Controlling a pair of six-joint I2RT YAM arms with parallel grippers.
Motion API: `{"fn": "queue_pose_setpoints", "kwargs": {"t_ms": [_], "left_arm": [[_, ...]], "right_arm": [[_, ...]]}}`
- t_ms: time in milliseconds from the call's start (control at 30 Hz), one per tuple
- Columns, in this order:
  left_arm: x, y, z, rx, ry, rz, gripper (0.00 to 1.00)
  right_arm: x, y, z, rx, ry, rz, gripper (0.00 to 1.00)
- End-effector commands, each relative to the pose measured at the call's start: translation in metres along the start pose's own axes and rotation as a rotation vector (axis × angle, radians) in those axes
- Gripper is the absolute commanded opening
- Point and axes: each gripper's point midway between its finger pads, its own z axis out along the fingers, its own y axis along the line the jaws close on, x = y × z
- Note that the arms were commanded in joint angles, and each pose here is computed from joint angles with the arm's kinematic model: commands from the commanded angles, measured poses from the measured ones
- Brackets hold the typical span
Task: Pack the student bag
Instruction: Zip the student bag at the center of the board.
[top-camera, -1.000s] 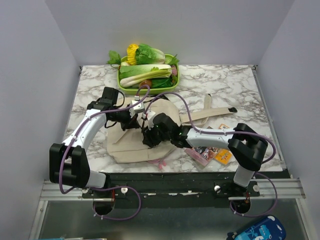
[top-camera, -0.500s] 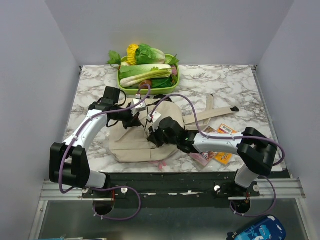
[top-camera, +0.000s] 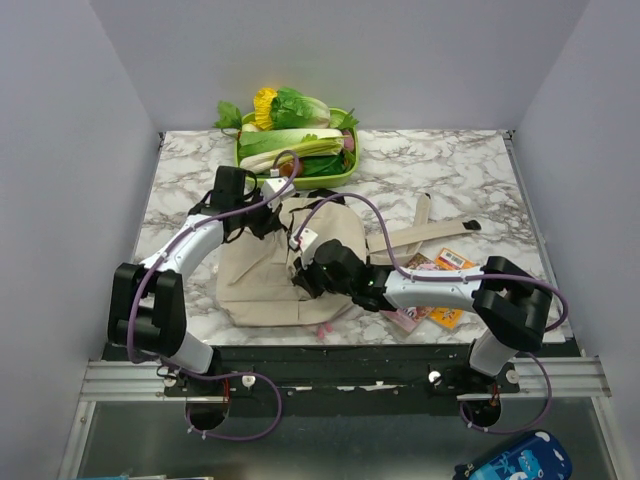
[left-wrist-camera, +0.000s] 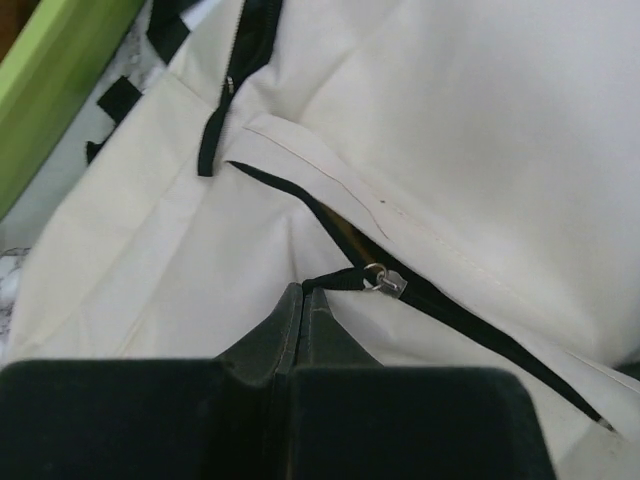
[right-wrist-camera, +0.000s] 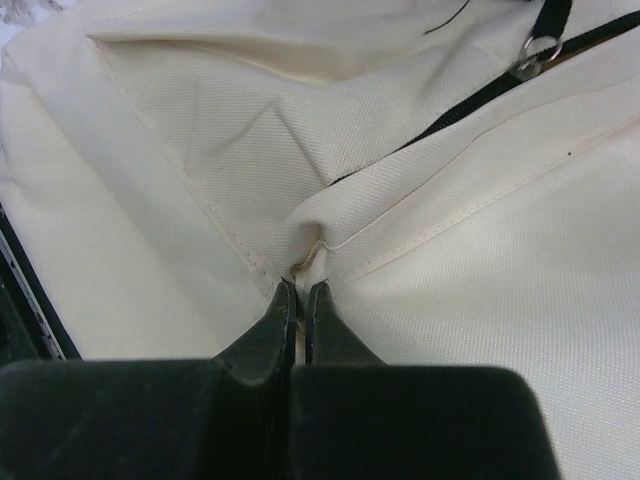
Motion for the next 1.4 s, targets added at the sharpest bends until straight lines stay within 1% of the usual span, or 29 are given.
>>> {"fn": "queue_pose_setpoints", "kwargs": {"t_ms": [0,100,200,300,433,500,533,567,600,633,667,700,733,767,800,833,867,900,933,967,1000,1033,1067,1100,1167,1200,1233,1267,1367], "left_arm": [[-0.036,0.076,-0.008,-0.334,-0.099,0.037,0.0],[-0.042,0.095,-0.009,-0.419,-0.121,-0.001,0.0],[-0.05,0.11,-0.005,-0.459,-0.13,-0.03,0.0],[-0.053,0.118,0.001,-0.477,-0.122,-0.043,0.0],[-0.045,0.128,0.01,-0.539,-0.077,-0.063,0.0],[-0.041,0.129,0.015,-0.526,-0.061,-0.072,0.02],[-0.038,0.124,0.016,-0.504,-0.045,-0.08,0.06],[-0.038,0.117,0.017,-0.468,-0.051,-0.082,0.11],[-0.038,0.109,0.014,-0.445,-0.043,-0.082,0.22],[-0.038,0.105,0.011,-0.432,-0.043,-0.078,0.27],[-0.039,0.099,0.008,-0.416,-0.044,-0.072,0.32],[-0.041,0.088,0.001,-0.383,-0.044,-0.074,0.39],[-0.042,0.083,-0.004,-0.363,-0.046,-0.077,0.42],[-0.042,0.082,-0.012,-0.359,-0.051,-0.091,0.45],[-0.046,0.072,-0.024,-0.318,-0.063,-0.103,0.53],[-0.046,0.069,-0.031,-0.306,-0.065,-0.115,0.58],[-0.041,0.075,-0.043,-0.322,-0.065,-0.126,0.64],[-0.036,0.07,-0.053,-0.316,-0.051,-0.139,0.7],[-0.032,0.071,-0.06,-0.318,-0.047,-0.141,0.71],[-0.023,0.074,-0.066,-0.333,-0.033,-0.158,0.71],[-0.004,0.079,-0.077,-0.351,0.003,-0.184,0.72],[0.008,0.084,-0.084,-0.362,0.02,-0.21,0.73],[0.02,0.085,-0.088,-0.366,0.043,-0.226,0.75],[0.047,0.083,-0.091,-0.358,0.102,-0.262,0.78],[0.071,0.078,-0.092,-0.343,0.155,-0.292,0.82],[0.089,0.07,-0.09,-0.328,0.19,-0.318,0.83],[0.098,0.069,-0.091,-0.332,0.205,-0.326,0.85],[0.105,0.067,-0.092,-0.34,0.219,-0.334,0.85],[0.124,0.058,-0.091,-0.347,0.242,-0.348,0.86]], "right_arm": [[0.032,0.022,0.0,-0.073,0.087,-0.02,0.01],[0.031,0.028,-0.001,-0.104,0.081,-0.032,0.01],[0.031,0.033,-0.001,-0.126,0.081,-0.051,0.01],[0.03,0.036,-0.002,-0.136,0.074,-0.062,0.01],[0.028,0.038,-0.003,-0.143,0.066,-0.073,0.01],[0.027,0.034,-0.002,-0.12,0.067,-0.067,0.07],[0.025,0.033,-0.002,-0.104,0.064,-0.057,0.12],[0.02,0.027,-0.001,-0.072,0.05,-0.048,0.23],[0.011,0.019,-0.003,-0.029,0.029,-0.046,0.3],[0.006,0.015,-0.005,-0.011,0.017,-0.041,0.41],[-0.005,0.005,-0.005,0.011,-0.005,-0.024,0.55],[-0.013,-0.003,-0.007,0.027,-0.017,-0.013,0.57],[-0.023,-0.011,-0.012,0.043,-0.033,-0.001,0.6],[-0.033,-0.033,-0.015,0.079,-0.053,0.029,0.63],[-0.043,-0.042,-0.018,0.086,-0.068,0.046,0.69],[-0.057,-0.054,-0.025,0.103,-0.096,0.063,0.7],[-0.065,-0.081,-0.03,0.15,-0.112,0.085,0.71],[-0.078,-0.096,-0.035,0.18,-0.124,0.092,0.72],[-0.083,-0.109,-0.038,0.209,-0.123,0.093,0.73],[-0.081,-0.134,-0.039,0.264,-0.103,0.092,0.73],[-0.076,-0.149,-0.04,0.316,-0.059,0.094,0.73],[-0.084,-0.162,-0.041,0.352,-0.041,0.099,0.74],[-0.069,-0.184,-0.035,0.396,0.019,0.111,0.76],[-0.056,-0.193,-0.036,0.421,0.078,0.122,0.79],[-0.044,-0.212,-0.034,0.44,0.124,0.16,0.85],[-0.033,-0.211,-0.029,0.401,0.152,0.179,0.97],[-0.027,-0.213,-0.028,0.385,0.162,0.197,1.0],[-0.019,-0.218,-0.028,0.378,0.175,0.223,1.0],[-0.008,-0.21,-0.021,0.274,0.194,0.262,1.0]]}}
